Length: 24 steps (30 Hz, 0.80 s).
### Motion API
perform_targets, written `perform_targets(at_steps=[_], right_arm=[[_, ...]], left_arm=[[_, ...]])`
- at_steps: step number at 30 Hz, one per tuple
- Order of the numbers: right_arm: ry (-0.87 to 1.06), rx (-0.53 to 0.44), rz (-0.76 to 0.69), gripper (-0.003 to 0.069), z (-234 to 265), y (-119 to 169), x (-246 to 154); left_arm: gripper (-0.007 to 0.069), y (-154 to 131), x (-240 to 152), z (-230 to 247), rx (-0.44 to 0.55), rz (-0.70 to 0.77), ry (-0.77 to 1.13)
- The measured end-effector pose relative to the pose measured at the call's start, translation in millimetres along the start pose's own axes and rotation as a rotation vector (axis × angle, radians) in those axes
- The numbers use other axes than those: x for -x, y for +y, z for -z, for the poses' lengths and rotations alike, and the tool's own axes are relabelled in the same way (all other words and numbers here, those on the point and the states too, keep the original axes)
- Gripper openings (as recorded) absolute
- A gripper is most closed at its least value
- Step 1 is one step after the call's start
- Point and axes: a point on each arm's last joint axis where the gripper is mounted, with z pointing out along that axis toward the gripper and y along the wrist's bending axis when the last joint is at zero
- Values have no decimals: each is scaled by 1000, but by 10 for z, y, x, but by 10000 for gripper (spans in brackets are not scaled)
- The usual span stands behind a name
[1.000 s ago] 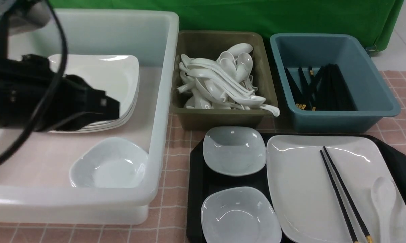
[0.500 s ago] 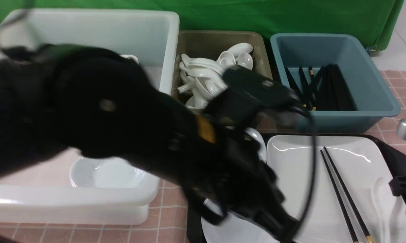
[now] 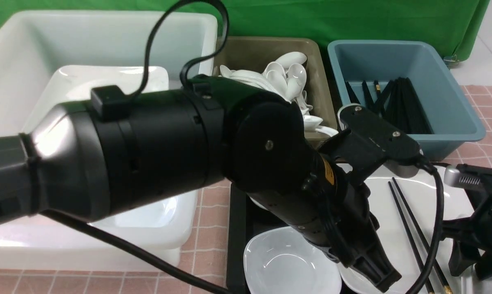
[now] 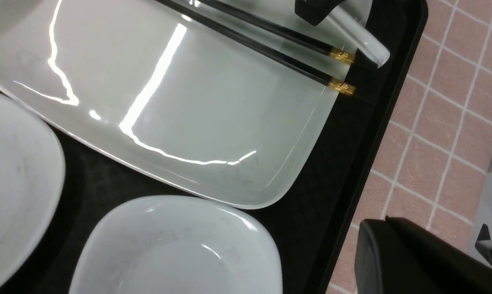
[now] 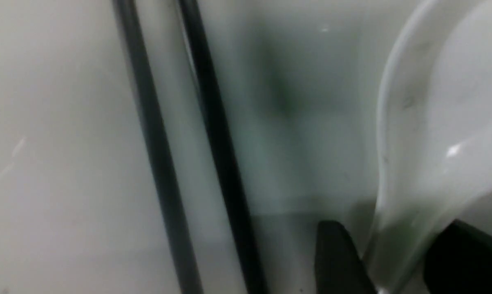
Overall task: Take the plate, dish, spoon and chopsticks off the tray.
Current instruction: Use the right arm to grab a soup spoon from the plate
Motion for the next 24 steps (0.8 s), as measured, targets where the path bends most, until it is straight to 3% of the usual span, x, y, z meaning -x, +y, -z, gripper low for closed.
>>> perform_targets(at_steps=[3,5,6,13,16,19,22,24], right_arm=[[6,5,-4,302,-33,6,22],[7,5,-4,179,-39,8,35],[7,5,-4,164,-36,8,33],[-73,13,20,167,287,17,-33],[-213,75,60,167,717,107,-30],[-372,221,155,166,1197,372,48],[-452,322,255,166,1456,634,139],[-523,384,340,166,1684,914,305]], left_arm=[[-5,6,4,4,8,-9,-1],[-3,14,3,4,16,-19,1],[-3,16,2,4,18,-20,2],[-3,59,60,123,90,-21,-20],[-3,129,134,345,213,-32,-65],[-3,265,179,610,330,-15,-123],[-3,463,183,829,391,47,-172],[-2,752,142,1047,439,148,-214]])
